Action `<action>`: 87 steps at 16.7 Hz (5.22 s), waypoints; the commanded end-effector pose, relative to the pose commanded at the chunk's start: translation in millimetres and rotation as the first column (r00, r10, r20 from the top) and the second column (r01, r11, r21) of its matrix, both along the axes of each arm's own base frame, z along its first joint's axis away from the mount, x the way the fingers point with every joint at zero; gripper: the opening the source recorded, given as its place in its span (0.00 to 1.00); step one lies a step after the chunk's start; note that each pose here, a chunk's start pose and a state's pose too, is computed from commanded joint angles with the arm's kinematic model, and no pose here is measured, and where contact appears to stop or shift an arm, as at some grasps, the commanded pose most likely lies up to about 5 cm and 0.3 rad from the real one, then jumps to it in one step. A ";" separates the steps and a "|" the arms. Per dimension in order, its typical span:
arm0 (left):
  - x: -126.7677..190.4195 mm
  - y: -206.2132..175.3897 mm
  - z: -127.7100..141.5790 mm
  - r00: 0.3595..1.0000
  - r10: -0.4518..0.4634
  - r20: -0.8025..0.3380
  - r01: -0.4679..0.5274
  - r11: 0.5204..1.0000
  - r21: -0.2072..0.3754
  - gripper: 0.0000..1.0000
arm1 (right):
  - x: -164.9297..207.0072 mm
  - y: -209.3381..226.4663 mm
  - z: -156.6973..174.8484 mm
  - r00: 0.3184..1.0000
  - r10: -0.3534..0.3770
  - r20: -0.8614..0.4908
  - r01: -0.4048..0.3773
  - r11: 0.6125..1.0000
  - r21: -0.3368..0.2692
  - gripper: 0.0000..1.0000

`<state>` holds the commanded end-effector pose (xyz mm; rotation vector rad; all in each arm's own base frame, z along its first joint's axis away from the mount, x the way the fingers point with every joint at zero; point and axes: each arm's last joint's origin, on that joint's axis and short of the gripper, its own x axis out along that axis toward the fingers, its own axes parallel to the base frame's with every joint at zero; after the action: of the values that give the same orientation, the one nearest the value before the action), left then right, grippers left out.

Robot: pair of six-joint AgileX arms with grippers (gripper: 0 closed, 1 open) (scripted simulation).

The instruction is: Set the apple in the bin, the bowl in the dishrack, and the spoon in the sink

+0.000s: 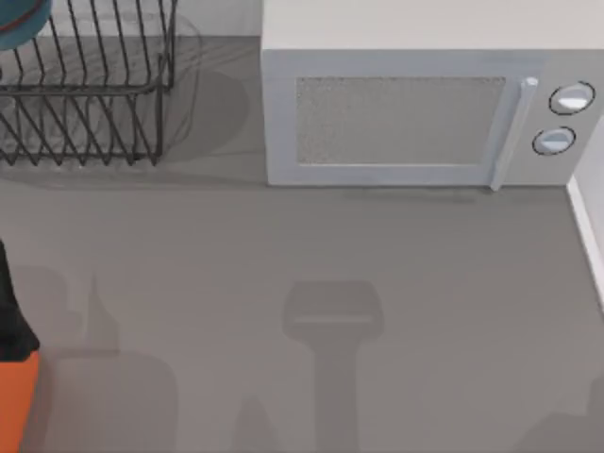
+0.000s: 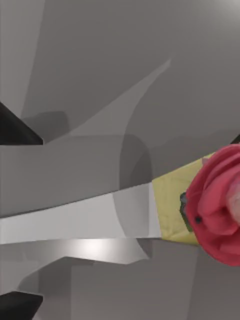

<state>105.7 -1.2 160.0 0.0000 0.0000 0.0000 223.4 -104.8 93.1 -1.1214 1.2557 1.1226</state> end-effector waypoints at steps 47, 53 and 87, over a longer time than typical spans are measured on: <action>0.0 0.0 0.0 1.000 0.000 0.000 0.000 1.000 0.000 1.00 | 276.0 45.0 105.9 0.999 -0.039 -0.006 0.039 0.999 -0.036 0.00; 0.0 0.0 0.0 1.000 0.000 0.000 0.000 1.000 0.000 1.00 | 276.4 42.2 104.5 0.999 -0.045 -0.005 0.044 0.998 -0.036 0.00; 0.0 0.0 0.0 1.000 0.000 0.000 0.000 1.000 0.000 1.00 | 276.1 43.0 61.2 0.999 -0.039 -0.006 0.039 0.999 -0.036 1.00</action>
<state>105.7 -1.2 160.0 0.0000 0.0000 0.0000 499.5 -61.8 154.3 -1.1153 1.3023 1.0797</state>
